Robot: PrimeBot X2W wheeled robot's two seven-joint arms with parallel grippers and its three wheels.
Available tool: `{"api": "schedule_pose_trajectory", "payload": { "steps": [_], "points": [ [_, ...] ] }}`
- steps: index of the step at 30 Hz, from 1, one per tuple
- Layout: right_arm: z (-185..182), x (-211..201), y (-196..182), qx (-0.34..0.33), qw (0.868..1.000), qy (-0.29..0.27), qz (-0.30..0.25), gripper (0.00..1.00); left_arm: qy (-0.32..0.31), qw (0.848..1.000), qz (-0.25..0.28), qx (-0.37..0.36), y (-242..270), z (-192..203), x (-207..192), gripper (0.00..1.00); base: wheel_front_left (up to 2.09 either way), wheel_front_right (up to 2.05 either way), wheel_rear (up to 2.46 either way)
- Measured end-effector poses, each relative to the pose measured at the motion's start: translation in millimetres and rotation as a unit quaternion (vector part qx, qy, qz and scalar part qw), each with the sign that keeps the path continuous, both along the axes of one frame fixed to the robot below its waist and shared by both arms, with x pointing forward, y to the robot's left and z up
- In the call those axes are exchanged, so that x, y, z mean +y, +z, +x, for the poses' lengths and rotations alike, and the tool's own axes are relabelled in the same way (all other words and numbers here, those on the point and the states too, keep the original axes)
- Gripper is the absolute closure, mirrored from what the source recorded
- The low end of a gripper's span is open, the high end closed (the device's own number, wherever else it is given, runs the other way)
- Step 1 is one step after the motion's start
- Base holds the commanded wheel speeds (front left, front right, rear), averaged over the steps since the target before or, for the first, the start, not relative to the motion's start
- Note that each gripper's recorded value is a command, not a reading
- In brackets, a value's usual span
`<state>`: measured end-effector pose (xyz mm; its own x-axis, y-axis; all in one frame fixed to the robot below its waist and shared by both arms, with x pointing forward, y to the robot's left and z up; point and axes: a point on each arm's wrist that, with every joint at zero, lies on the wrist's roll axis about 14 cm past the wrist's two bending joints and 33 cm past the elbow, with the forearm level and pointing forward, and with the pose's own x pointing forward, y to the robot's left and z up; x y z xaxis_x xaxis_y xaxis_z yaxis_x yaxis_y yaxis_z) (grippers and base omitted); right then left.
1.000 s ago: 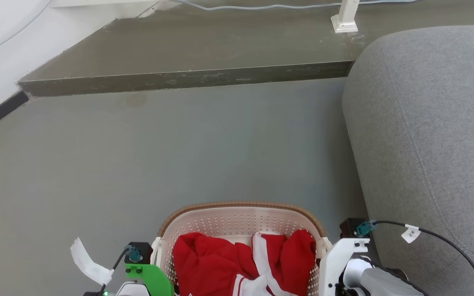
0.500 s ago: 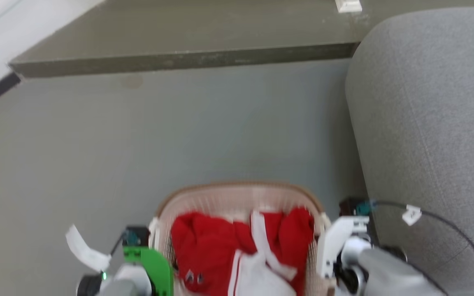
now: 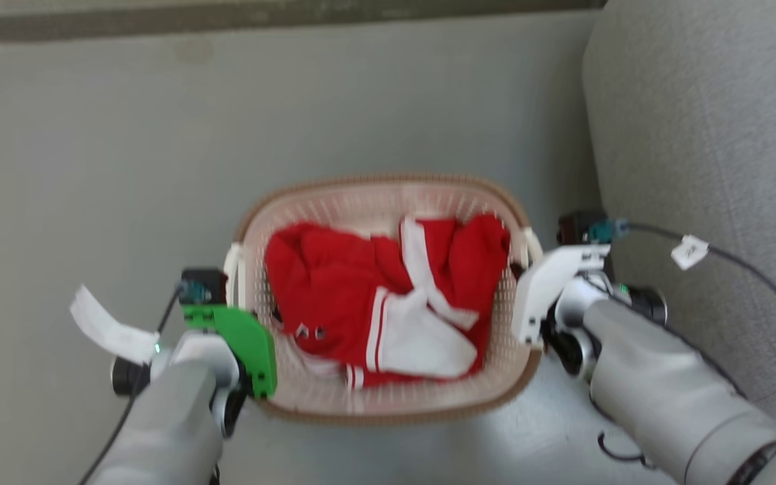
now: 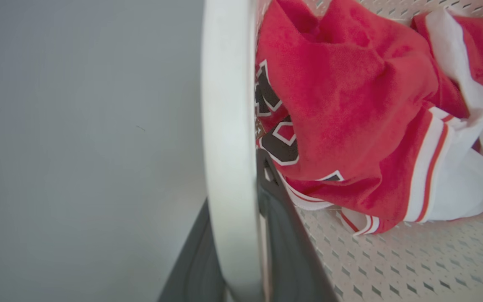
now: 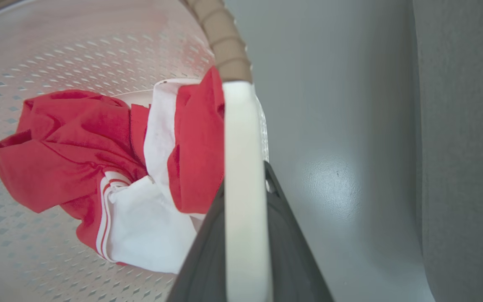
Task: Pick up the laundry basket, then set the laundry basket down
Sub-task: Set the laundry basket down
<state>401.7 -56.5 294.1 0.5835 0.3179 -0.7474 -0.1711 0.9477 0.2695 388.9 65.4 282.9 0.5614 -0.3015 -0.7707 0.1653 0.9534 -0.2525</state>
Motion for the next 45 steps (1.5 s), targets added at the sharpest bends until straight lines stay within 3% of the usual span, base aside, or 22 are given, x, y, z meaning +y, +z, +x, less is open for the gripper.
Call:
{"api": "schedule_pose_trajectory", "payload": {
  "steps": [11, 23, 45],
  "points": [
    [47, 0, -14, -0.017, 1.0, -0.011, -0.001, 1.0, 0.01, 1.0, 0.0, -0.011, -13, 42, 2, 1.0, 0.0, 0.0, 0.0],
    [79, 4, -55, -0.002, 1.0, -0.018, 0.002, 1.0, 0.01, 1.0, 0.007, -0.005, -49, 74, 5, 1.0, 0.0, 0.0, 0.0],
    [101, 10, -143, 0.031, 0.999, -0.014, 0.007, 1.0, 0.009, 1.0, 0.021, 0.019, -130, 100, 13, 1.0, 0.0, 0.0, 0.0]
  ]
}}
